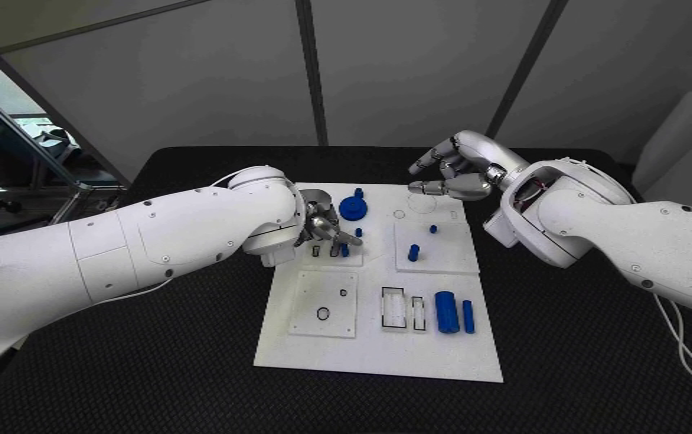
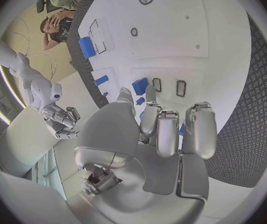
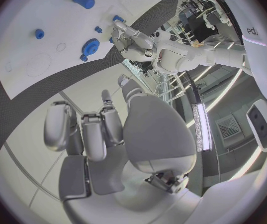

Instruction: Assemble the parts on the task board

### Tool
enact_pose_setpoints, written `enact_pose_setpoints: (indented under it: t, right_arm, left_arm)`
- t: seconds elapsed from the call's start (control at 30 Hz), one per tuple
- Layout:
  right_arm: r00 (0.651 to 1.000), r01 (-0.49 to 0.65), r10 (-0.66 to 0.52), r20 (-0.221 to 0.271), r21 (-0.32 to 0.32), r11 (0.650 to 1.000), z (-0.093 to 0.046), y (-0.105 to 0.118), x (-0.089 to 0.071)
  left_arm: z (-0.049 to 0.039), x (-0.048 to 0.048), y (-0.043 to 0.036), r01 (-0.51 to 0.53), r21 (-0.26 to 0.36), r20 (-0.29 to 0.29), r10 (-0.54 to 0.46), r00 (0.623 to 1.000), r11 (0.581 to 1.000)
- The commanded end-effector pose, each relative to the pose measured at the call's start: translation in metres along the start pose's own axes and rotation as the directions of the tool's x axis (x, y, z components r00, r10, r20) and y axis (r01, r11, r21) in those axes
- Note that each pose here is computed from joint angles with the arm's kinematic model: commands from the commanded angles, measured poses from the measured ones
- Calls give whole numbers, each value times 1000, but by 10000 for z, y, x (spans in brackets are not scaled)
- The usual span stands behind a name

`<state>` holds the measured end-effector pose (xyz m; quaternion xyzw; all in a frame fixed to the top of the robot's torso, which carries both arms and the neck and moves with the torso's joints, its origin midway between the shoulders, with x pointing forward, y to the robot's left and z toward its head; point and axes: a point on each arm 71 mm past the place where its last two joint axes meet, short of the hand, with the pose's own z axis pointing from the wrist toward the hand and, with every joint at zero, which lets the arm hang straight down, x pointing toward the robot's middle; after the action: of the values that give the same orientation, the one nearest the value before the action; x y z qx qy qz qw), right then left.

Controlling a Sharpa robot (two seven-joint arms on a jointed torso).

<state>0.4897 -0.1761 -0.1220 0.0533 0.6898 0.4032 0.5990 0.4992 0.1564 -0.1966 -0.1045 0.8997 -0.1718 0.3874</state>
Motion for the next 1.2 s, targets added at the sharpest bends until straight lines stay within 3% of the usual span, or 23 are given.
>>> enact_pose_setpoints:
  t: [0.03, 0.77, 1.2]
  right_arm:
    - [1000, 5, -5, -9, -6, 1000, 8, 16, -1]
    - [1000, 15, -15, -12, -2, 1000, 33, 1, 5]
    - [999, 31, -31, -12, 0, 1000, 42, -19, 0]
  left_arm:
    - [-2, 4, -13, -17, -4, -10, 17, 1000, 1000]
    - [-41, 20, -18, 3, 17, -14, -3, 1000, 1000]
    - [-153, -10, 106, 80, 16, 13, -80, 997, 997]
